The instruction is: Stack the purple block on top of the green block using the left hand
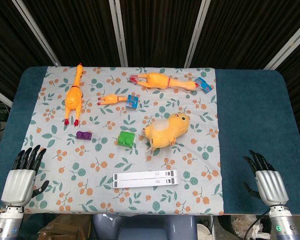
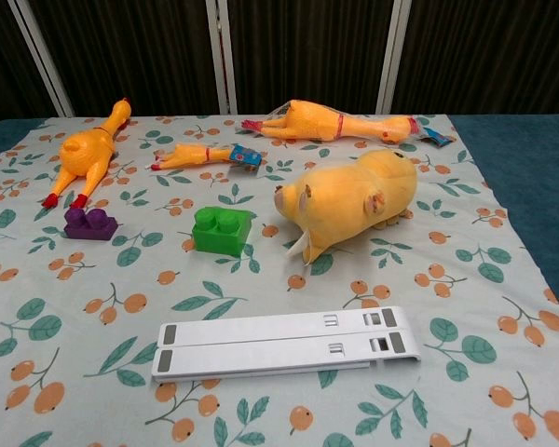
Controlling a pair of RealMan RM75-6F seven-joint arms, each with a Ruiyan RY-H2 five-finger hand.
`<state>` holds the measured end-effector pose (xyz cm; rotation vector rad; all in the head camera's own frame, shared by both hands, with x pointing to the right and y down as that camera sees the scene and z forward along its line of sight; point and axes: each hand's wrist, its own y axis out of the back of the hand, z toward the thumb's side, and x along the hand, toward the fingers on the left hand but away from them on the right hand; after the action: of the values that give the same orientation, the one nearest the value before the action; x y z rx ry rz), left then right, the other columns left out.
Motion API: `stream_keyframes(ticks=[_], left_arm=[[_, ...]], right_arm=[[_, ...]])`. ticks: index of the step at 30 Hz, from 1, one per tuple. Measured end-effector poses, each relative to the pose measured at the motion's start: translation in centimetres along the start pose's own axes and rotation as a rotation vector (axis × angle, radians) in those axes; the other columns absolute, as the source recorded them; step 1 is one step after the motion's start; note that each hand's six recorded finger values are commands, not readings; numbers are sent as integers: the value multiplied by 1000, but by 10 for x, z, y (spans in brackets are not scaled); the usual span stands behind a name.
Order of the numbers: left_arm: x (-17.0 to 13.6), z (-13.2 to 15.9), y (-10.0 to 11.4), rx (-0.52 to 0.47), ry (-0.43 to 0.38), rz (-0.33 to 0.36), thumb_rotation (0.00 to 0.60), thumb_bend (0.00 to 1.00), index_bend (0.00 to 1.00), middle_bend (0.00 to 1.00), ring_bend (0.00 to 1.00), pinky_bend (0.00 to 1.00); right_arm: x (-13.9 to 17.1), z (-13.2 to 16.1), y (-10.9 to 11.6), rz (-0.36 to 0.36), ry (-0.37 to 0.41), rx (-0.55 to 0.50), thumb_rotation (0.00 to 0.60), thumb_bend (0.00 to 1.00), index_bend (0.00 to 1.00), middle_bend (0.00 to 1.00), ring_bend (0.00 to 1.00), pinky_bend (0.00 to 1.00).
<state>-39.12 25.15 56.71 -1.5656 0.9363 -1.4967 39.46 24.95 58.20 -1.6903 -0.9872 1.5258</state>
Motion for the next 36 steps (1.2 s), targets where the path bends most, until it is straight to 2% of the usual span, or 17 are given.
stream_keyframes(ticks=[13,21,28,32,36], left_arm=[[1,0,-2,1,1,-8,600,262,0,0,0,0],[11,-4,-14,17,22,-48,600,262,0,0,0,0],[22,-3,-15,-15,20,-55,600,262,0,0,0,0],[43,-2,-10,-5,18,-38,600,261,4,73,0,0],[68,0,-3,13,24,-3,600,262,73,163,0,0]], right_arm=[[2,1,2,-6,4,-2,600,294,185,77,86,271],[4,3,3,-10,10,-9,600,294,185,77,86,271],[5,2,2,-1,11,-15,600,293,185,77,87,271],[5,3,1,4,18,-16,600,294,185,77,86,271],[5,6,0,8,26,-17,600,294,185,77,86,272]])
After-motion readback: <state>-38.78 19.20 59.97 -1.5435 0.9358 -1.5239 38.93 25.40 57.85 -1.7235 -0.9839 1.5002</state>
